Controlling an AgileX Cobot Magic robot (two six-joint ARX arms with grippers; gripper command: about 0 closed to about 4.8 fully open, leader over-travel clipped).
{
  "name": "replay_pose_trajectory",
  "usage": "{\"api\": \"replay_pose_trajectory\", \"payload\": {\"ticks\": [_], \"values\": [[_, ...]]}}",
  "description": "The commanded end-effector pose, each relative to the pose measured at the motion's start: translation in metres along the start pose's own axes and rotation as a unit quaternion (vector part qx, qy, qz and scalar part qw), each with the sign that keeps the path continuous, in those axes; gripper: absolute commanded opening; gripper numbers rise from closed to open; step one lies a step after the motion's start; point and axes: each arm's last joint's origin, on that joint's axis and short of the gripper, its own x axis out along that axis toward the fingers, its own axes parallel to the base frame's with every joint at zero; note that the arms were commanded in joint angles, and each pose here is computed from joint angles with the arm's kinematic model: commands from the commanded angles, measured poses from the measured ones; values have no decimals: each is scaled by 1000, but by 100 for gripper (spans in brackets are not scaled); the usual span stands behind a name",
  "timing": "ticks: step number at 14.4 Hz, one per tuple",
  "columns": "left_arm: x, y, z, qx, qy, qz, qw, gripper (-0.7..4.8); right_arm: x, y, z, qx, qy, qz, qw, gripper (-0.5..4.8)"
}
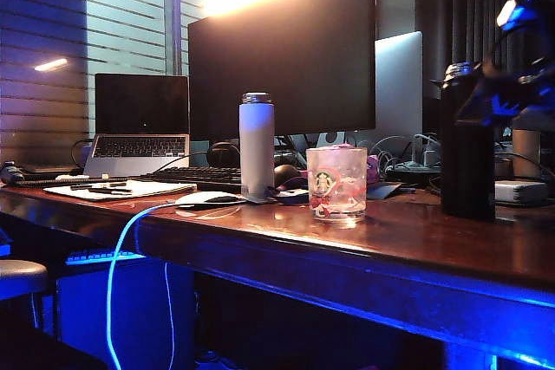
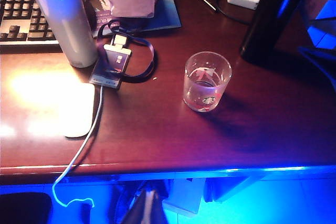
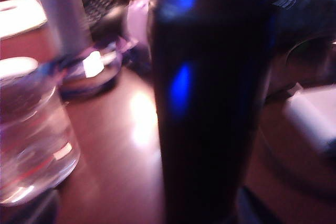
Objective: Pick up the black thermos, pour a little water from inside into the glass cup, then place the black thermos back on the table.
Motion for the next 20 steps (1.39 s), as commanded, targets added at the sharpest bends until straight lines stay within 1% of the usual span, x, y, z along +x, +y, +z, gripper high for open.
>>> {"api": "replay_pose_trajectory", "payload": {"ticks": [1,3,5,8,14,20], "values": [[-1,0,2,2,-8,0,1000,-2,13,-6,-9,-8,-48,-29,998,479],[-1,0,2,2,-8,0,1000,-2,23,-9,-26,-7,-45,-28,999,479],[-1,0,2,2,-8,0,1000,-2,29,-10,-33,-7,-46,-28,999,479],[-1,0,2,2,-8,0,1000,-2,39,-13,-28,-12,-72,-31,997,479],[-1,-1,2,2,-8,0,1000,-2,70,-21,-18,-18,-94,-31,995,479],[-1,-1,2,2,-8,0,1000,-2,86,-25,-17,-17,-90,-29,995,479]]}}
